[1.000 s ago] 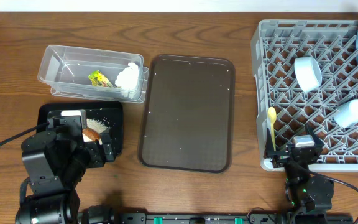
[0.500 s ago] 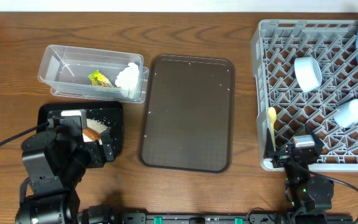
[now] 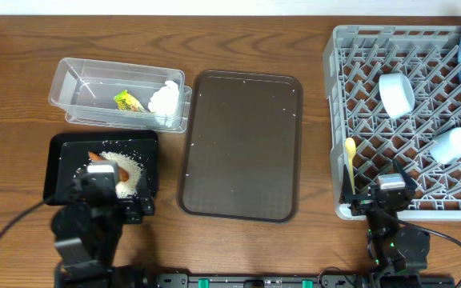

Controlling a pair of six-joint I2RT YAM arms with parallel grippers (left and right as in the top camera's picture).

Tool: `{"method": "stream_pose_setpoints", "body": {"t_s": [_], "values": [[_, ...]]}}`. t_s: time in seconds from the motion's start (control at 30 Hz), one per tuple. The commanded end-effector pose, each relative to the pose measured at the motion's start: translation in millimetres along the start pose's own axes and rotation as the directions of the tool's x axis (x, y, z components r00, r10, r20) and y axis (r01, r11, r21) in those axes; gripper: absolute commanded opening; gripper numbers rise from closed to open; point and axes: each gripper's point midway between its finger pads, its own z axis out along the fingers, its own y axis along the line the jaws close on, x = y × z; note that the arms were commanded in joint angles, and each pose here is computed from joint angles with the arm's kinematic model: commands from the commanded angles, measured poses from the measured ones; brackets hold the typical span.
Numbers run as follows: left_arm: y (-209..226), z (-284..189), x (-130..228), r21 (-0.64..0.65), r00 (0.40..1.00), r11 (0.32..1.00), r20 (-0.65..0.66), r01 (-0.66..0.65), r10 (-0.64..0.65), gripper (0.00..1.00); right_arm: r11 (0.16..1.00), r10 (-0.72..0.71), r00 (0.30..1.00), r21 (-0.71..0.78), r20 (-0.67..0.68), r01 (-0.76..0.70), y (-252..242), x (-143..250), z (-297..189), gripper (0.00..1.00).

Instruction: Sort waste into correct bins and load items into the dishwasher rack

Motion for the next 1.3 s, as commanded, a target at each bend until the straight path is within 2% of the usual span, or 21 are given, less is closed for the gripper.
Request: {"method": "stream_pose_setpoints", "body": {"t_s": [0.0, 0.13, 0.37, 0.47, 0.53, 0.73, 1.27], "values": [[-1.2, 13.6, 24.3, 0.007, 0.999, 0.999, 0.038, -0.032, 0.031, 0.95, 1.000, -0.009, 1.000, -0.016, 0.007, 0.009, 3.2, -1.2, -0.5, 0.99], [-1.7, 28.4, 34.9, 0.016, 0.990, 0.999, 0.136, -0.042, 0.039, 0.95, 1.000, -0.009, 1.000, -0.016, 0.007, 0.009, 3.2, -1.2, -0.5, 0.99], [1.8, 44.4, 32.4, 0.003, 0.954, 0.998, 0.296, -0.057, 0.054, 0.95, 1.000, -0.009, 1.000, -0.016, 0.007, 0.009, 3.2, -1.2, -0.5, 0.99], [11.2, 48.3, 34.1, -0.031, 0.946, 1.000, 0.325, 0.004, 0.007, 0.95, 1.000, -0.009, 1.000, -0.016, 0.007, 0.009, 3.2, -1.2, -0.5, 0.99], [19.2, 49.3, 37.1, -0.060, 0.946, 0.996, 0.321, 0.065, -0.042, 0.95, 1.000, -0.009, 1.000, -0.016, 0.007, 0.009, 3.2, -1.2, -0.5, 0.99], [32.7, 49.2, 41.9, -0.134, 0.950, 0.987, 0.308, 0.089, -0.044, 0.95, 1.000, -0.009, 1.000, -0.016, 0.007, 0.009, 3.2, -1.2, -0.5, 0.99], [32.0, 49.3, 41.5, -0.130, 0.950, 0.988, 0.308, 0.088, -0.044, 0.95, 1.000, -0.009, 1.000, -0.016, 0.007, 0.009, 3.2, -1.2, -0.5, 0.99]]}}
